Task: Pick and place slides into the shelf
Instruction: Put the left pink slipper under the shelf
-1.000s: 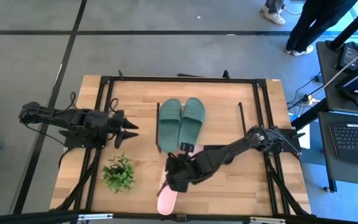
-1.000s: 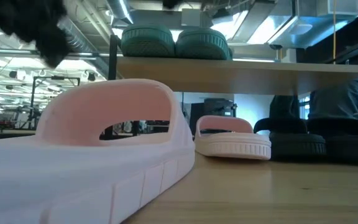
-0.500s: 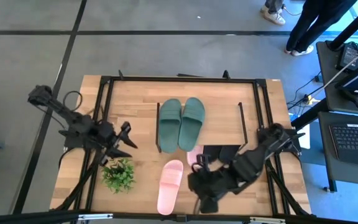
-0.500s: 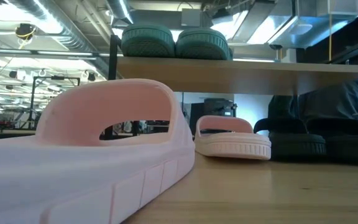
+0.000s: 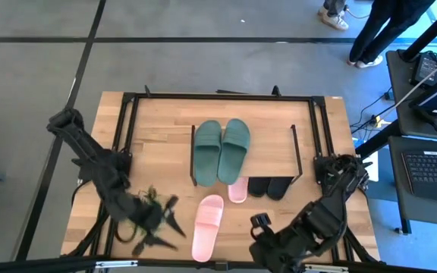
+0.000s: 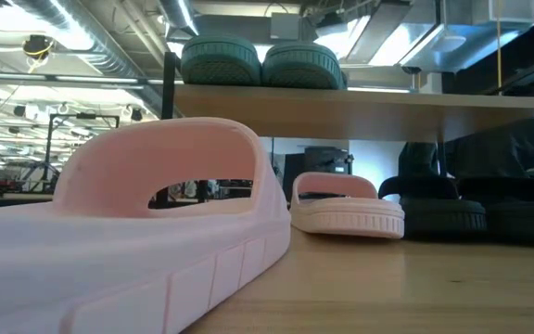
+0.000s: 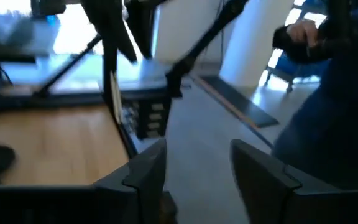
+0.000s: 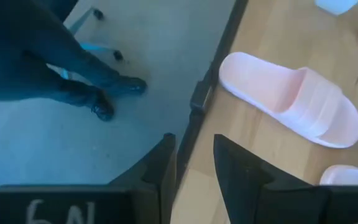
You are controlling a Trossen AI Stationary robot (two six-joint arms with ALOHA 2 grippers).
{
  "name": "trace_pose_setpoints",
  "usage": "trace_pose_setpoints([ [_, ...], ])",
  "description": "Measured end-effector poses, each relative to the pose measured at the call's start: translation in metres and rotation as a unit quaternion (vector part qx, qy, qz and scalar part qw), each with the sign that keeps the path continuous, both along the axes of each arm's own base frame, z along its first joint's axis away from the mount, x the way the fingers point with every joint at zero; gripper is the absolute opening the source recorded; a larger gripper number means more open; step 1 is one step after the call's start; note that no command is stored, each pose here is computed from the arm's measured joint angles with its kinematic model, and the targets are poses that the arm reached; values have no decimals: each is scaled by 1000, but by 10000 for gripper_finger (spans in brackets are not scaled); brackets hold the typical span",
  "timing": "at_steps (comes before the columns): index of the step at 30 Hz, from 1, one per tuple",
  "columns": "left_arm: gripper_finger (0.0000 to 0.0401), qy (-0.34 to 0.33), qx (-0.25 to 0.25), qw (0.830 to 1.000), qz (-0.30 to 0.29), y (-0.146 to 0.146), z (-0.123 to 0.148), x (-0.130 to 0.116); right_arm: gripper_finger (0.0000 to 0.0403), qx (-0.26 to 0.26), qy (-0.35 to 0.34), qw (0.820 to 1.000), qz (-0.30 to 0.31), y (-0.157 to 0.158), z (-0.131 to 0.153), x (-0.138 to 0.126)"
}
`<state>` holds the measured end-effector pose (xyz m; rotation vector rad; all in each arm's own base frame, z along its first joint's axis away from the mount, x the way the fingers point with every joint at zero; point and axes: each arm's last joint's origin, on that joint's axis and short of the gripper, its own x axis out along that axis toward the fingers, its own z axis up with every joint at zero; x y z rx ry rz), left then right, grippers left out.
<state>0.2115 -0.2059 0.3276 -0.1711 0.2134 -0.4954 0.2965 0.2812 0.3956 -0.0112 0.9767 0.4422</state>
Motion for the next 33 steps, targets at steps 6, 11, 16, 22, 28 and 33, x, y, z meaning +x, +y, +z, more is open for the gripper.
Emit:
trace_pose_setpoints([
  [6, 170, 120, -29, 992, 9, -54, -15, 13, 108, 1, -3, 1000, 19, 11, 1, -12],
  [11, 170, 184, 4, 982, 40, -89, -49, 34, 108, 1, -8, 1000, 19, 11, 1, -11],
  [16, 170, 222, 69, 971, 64, -110, -86, 54, 108, -6, -3, 1000, 22, 11, 1, -12],
  [22, 170, 274, 111, 951, 97, -120, -127, 73, 108, -14, -5, 999, 31, 10, 0, -12],
  [28, 170, 285, 156, 935, 141, -119, -150, 88, 108, -14, -5, 999, 31, 10, 0, -12],
  [33, 170, 306, 196, 922, 137, -119, -158, 90, 108, -16, -3, 999, 31, 10, 0, -13],
])
